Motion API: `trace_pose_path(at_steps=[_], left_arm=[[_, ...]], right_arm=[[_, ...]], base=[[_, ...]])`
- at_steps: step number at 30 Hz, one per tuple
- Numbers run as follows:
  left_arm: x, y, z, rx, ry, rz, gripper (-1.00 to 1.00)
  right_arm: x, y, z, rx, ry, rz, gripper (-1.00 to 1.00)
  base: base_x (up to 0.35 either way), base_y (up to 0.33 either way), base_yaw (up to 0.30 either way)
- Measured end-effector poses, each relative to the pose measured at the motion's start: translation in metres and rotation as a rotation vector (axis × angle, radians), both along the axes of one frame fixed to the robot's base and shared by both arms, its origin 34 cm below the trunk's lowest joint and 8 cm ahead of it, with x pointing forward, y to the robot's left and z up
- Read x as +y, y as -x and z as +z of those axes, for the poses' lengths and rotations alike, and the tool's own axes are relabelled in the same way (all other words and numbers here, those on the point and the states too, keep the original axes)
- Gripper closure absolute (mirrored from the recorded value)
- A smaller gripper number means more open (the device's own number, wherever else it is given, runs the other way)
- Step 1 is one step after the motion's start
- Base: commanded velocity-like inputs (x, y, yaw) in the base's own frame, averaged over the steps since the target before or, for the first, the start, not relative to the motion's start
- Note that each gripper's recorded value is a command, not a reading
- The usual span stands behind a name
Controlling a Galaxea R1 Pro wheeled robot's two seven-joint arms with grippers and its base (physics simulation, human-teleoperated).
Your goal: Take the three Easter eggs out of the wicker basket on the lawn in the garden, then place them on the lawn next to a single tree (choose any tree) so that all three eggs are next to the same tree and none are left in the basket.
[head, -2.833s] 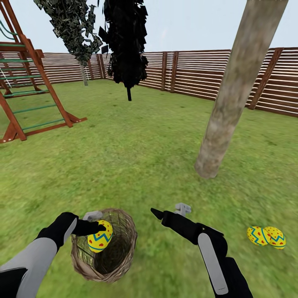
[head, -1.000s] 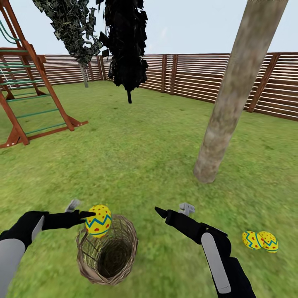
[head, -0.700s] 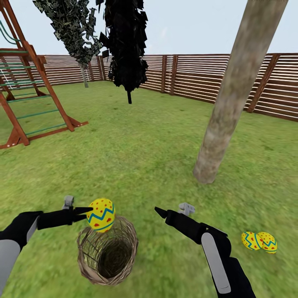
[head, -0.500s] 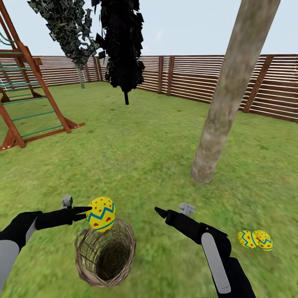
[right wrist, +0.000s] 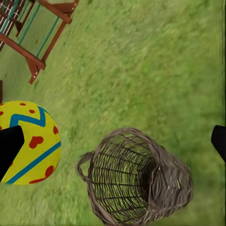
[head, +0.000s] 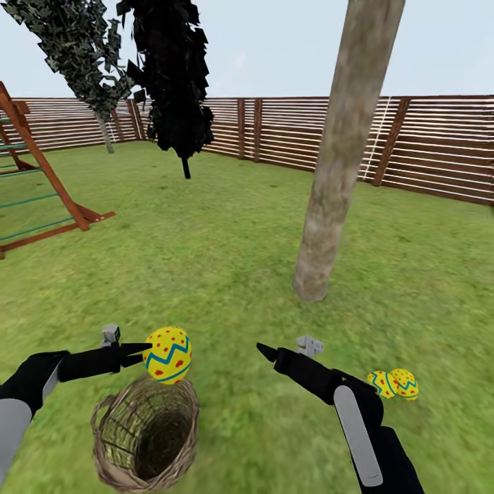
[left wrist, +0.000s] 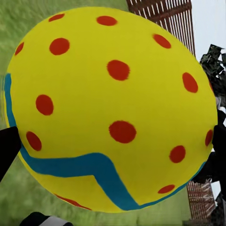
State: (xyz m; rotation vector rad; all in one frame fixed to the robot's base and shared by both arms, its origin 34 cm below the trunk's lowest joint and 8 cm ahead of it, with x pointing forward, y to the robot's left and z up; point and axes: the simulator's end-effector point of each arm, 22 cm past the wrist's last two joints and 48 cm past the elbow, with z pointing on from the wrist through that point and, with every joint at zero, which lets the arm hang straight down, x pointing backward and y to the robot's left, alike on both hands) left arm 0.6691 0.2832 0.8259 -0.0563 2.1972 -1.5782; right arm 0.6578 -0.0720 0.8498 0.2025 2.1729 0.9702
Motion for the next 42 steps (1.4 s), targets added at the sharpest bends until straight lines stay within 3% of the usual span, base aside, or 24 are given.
trace_pose_path(at_steps=[42], left_arm=[[-0.002,-0.002,0.022,-0.038,-0.012,0.001,1.0]], right_arm=[[0.0,0.0,0.026,-0.05,0.0,0.0,-1.0]], base=[[0.0,-0.291,-0.2]])
